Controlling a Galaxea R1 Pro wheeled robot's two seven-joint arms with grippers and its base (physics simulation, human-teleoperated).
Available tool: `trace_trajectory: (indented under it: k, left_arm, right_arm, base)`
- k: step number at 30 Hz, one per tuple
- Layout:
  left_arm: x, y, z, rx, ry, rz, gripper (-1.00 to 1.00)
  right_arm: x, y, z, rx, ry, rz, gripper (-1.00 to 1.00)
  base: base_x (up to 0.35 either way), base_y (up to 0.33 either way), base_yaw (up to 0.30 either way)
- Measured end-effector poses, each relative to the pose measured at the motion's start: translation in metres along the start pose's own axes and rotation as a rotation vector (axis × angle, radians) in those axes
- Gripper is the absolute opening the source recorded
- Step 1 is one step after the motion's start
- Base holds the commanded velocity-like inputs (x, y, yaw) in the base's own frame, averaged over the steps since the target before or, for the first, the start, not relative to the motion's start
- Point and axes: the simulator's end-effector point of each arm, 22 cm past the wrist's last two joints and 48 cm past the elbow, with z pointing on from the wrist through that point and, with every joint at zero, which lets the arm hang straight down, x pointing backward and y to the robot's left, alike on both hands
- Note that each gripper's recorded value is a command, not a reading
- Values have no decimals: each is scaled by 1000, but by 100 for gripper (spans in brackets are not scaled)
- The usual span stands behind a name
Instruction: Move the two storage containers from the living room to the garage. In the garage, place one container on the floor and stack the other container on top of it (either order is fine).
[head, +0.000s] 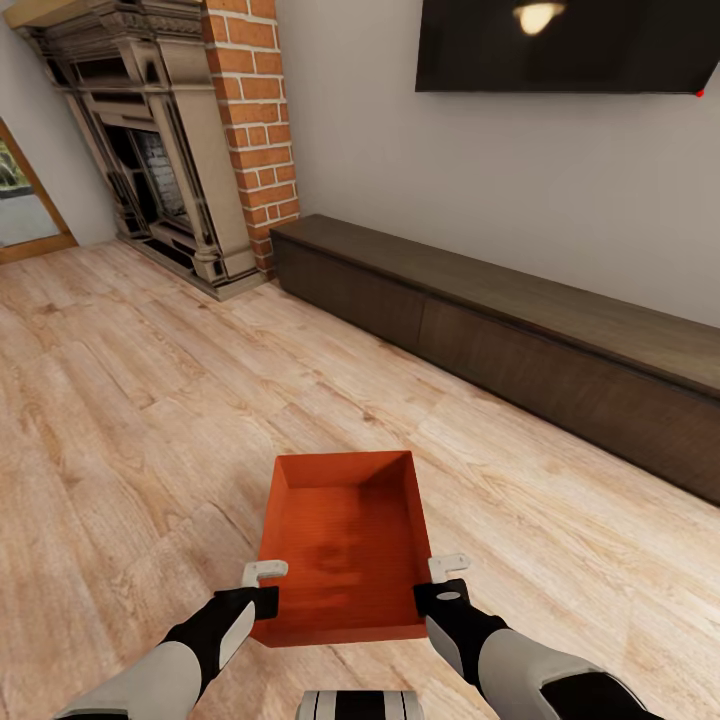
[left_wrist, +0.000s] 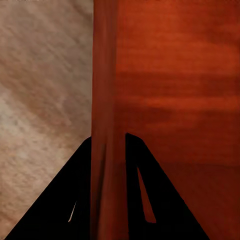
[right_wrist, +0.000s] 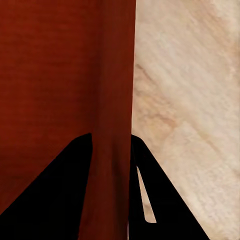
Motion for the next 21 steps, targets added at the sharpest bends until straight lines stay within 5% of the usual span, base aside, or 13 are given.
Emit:
trace_trajectory:
  k: [10, 21]
  left_arm:
    - [-2, 0, 0, -4, -7, -7, -100]
    - [-15, 0, -22, -3, -2, -4, -100]
  right_arm:
    - [0, 0, 0, -1, 1, 4, -100]
    - [-14, -4, -20, -2, 4, 12, -100]
  base:
    - [0, 0, 0]
    - [0, 0, 0]
